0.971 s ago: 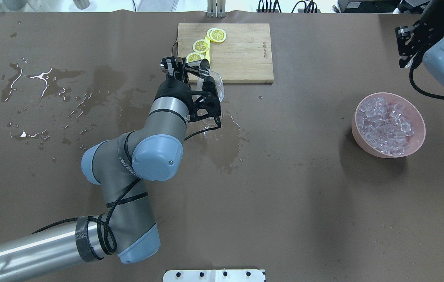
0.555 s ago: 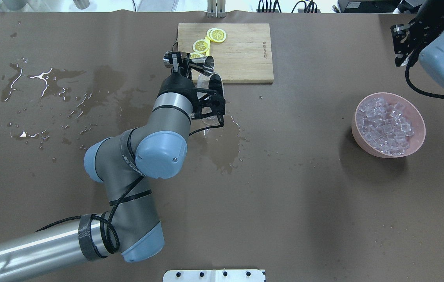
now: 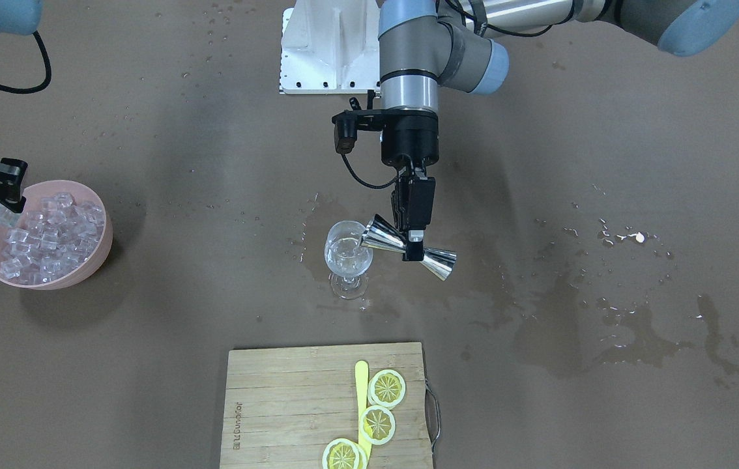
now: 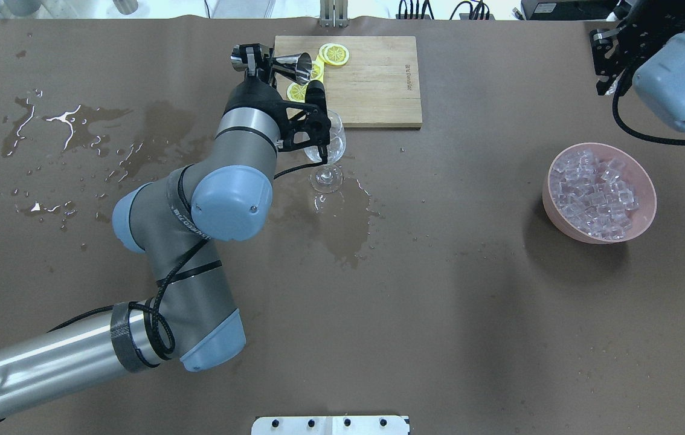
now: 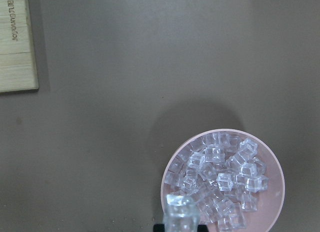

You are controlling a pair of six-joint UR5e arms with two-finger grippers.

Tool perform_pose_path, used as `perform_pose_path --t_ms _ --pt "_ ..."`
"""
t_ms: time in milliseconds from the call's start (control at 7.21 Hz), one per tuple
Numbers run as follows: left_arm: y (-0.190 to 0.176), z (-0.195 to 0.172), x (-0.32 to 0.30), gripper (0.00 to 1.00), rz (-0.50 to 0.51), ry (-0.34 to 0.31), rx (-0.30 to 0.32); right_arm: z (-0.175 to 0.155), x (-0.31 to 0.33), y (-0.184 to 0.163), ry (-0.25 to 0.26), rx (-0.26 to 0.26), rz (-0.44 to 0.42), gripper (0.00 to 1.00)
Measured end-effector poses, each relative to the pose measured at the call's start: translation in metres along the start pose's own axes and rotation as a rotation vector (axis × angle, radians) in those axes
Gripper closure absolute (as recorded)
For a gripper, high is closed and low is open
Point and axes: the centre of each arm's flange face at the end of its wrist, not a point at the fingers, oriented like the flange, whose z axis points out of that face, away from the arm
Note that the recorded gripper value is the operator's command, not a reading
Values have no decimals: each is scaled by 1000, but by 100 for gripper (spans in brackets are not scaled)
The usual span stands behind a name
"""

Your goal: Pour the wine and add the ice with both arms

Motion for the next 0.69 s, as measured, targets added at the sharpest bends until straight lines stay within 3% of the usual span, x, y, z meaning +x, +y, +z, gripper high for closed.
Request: perform_pose_path --t_ms 693 --pt "10 11 6 100 66 2 -42 -5 -25 -1 -8 5 9 78"
